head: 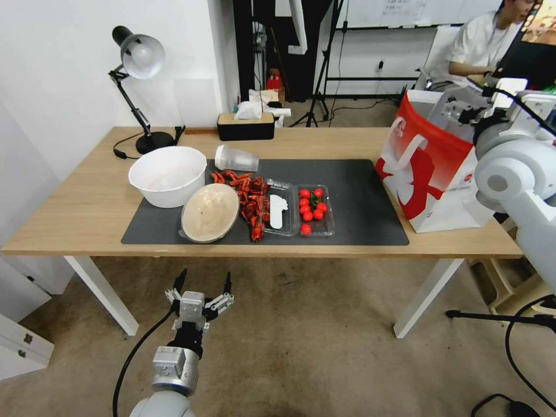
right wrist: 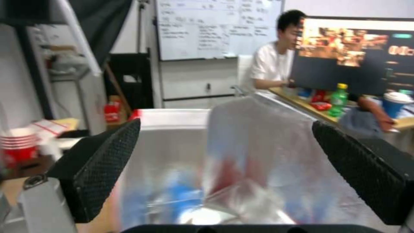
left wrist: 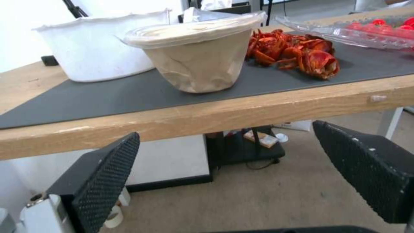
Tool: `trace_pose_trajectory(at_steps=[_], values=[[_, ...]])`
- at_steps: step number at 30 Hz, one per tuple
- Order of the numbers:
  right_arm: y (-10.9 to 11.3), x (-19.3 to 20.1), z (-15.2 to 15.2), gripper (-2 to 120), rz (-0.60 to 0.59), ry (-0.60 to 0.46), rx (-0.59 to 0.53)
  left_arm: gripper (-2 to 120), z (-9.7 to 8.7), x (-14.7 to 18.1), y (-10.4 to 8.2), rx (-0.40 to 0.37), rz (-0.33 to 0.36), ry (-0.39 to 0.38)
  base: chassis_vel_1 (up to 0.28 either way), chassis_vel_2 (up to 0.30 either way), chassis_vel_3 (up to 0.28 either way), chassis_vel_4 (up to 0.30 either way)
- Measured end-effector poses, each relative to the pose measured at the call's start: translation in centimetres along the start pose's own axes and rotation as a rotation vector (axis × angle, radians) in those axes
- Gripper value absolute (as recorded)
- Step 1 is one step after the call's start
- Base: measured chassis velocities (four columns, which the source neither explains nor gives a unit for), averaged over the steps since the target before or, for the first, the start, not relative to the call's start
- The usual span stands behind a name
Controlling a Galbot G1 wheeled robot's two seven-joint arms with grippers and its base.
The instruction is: Pick up the trash from the table and place it into the takeout bag.
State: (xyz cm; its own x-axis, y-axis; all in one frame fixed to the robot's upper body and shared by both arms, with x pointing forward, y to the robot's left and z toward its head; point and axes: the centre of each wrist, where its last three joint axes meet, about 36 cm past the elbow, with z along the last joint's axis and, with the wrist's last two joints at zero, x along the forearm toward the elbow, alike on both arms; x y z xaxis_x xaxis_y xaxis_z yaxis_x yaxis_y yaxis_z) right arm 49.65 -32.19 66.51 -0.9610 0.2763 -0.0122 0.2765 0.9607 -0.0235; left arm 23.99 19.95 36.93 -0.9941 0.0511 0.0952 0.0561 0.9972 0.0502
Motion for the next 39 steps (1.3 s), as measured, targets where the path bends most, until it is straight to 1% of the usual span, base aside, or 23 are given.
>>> trace_pose_trajectory(at_steps=[3, 4, 7, 8, 11, 12, 14, 15, 16, 19, 20, 22, 23, 25, 26, 28, 29, 31, 32, 33, 36, 37, 39], values=[[0.6, 1.2, 0.2, 100, -0.087, -0.042, -0.028, 100, 0.0, 0.1, -0.1, 0.003, 0.000, 0.001, 0.000, 0.000, 0.000, 0.000], [0.6, 1.2, 0.2, 100, -0.087, -0.042, -0.028, 100, 0.0, 0.1, -0.1, 0.003, 0.000, 0.001, 0.000, 0.000, 0.000, 0.000], [1.2, 2.9, 0.9, 100, -0.205, -0.082, -0.067, 100, 0.0, 0.1, 0.0, 0.001, 0.001, -0.002, 0.000, 0.000, 0.000, 0.000], [1.2, 2.9, 0.9, 100, -0.205, -0.082, -0.067, 100, 0.0, 0.1, 0.0, 0.001, 0.001, -0.002, 0.000, 0.000, 0.000, 0.000], [1.2, 5.2, 2.8, 100, -0.313, -0.092, -0.101, 100, -0.1, 0.1, 0.0, 0.002, 0.001, -0.005, 0.000, 0.000, 0.000, 0.000], [1.2, 5.2, 2.8, 100, -0.313, -0.092, -0.101, 100, -0.1, 0.1, 0.0, 0.002, 0.001, -0.005, 0.000, 0.000, 0.000, 0.000], [0.9, 6.6, 4.5, 100, -0.372, -0.092, -0.102, 100, -0.2, 0.1, 0.0, 0.005, 0.000, -0.006, 0.000, 0.000, 0.000, 0.000], [0.8, 7.1, 5.7, 100, -0.399, -0.105, -0.121, 100, -0.2, 0.1, 0.0, 0.006, -0.001, -0.007, 0.000, 0.000, 0.000, 0.000], [0.8, 7.1, 5.7, 100, -0.399, -0.105, -0.121, 100, -0.2, 0.1, 0.0, 0.006, -0.001, -0.007, 0.000, 0.000, 0.000, 0.000], [0.2, 8.4, 7.6, 100, -0.435, -0.115, -0.161, 100, -0.2, 0.2, 0.0, 0.008, -0.002, -0.009, 0.000, 0.000, 0.000, 0.000], [0.2, 8.4, 7.6, 100, -0.435, -0.115, -0.161, 100, -0.2, 0.2, 0.0, 0.008, -0.002, -0.009, 0.000, 0.000, 0.000, 0.000], [-0.8, 10.3, 9.7, 100, -0.462, -0.106, -0.188, 100, -0.4, 0.3, 0.1, 0.008, -0.003, -0.012, 0.000, 0.000, 0.000, 0.000], [-0.8, 10.3, 9.7, 100, -0.462, -0.106, -0.188, 100, -0.4, 0.3, 0.1, 0.008, -0.003, -0.012, 0.000, 0.000, 0.000, 0.000], [-2.1, 12.3, 11.9, 100, -0.467, -0.110, -0.213, 100, -0.4, 0.4, 0.2, 0.005, -0.004, -0.013, 0.000, 0.000, 0.000, 0.000], [-2.1, 12.3, 11.9, 100, -0.467, -0.110, -0.213, 100, -0.4, 0.4, 0.2, 0.005, -0.004, -0.013, 0.000, 0.000, 0.000, 0.000], [-3.3, 14.2, 14.0, 100, -0.466, -0.112, -0.229, 100, -0.4, 0.5, 0.3, 0.005, -0.003, -0.018, 0.000, 0.000, 0.000, 0.000], [-3.3, 14.2, 14.0, 100, -0.466, -0.112, -0.229, 100, -0.4, 0.5, 0.3, 0.005, -0.003, -0.018, 0.000, 0.000, 0.000, 0.000], [-3.9, 15.6, 15.8, 100, -0.462, -0.127, -0.245, 100, -0.4, 0.6, 0.2, 0.006, -0.001, -0.019, 0.000, 0.000, 0.000, 0.000], [-4.2, 16.8, 17.1, 100, -0.460, -0.125, -0.252, 100, -0.4, 0.6, 0.2, 0.007, 0.001, -0.020, 0.000, 0.000, 0.000, 0.000], [-4.2, 16.8, 17.1, 100, -0.460, -0.125, -0.252, 100, -0.4, 0.6, 0.2, 0.007, 0.001, -0.020, 0.000, 0.000, 0.000, 0.000], [-4.2, 19.4, 20.2, 100, -0.450, -0.116, -0.270, 100, -0.3, 0.6, 0.1, 0.008, 0.003, -0.020, 0.000, 0.000, 0.000, 0.000], [-4.2, 19.4, 20.2, 100, -0.450, -0.116, -0.270, 100, -0.3, 0.6, 0.1, 0.008, 0.003, -0.020, 0.000, 0.000, 0.000, 0.000], [-4.1, 20.7, 21.9, 100, -0.440, -0.133, -0.272, 100, -0.3, 0.6, 0.1, 0.009, 0.005, -0.019, 0.000, 0.000, 0.000, 0.000]])
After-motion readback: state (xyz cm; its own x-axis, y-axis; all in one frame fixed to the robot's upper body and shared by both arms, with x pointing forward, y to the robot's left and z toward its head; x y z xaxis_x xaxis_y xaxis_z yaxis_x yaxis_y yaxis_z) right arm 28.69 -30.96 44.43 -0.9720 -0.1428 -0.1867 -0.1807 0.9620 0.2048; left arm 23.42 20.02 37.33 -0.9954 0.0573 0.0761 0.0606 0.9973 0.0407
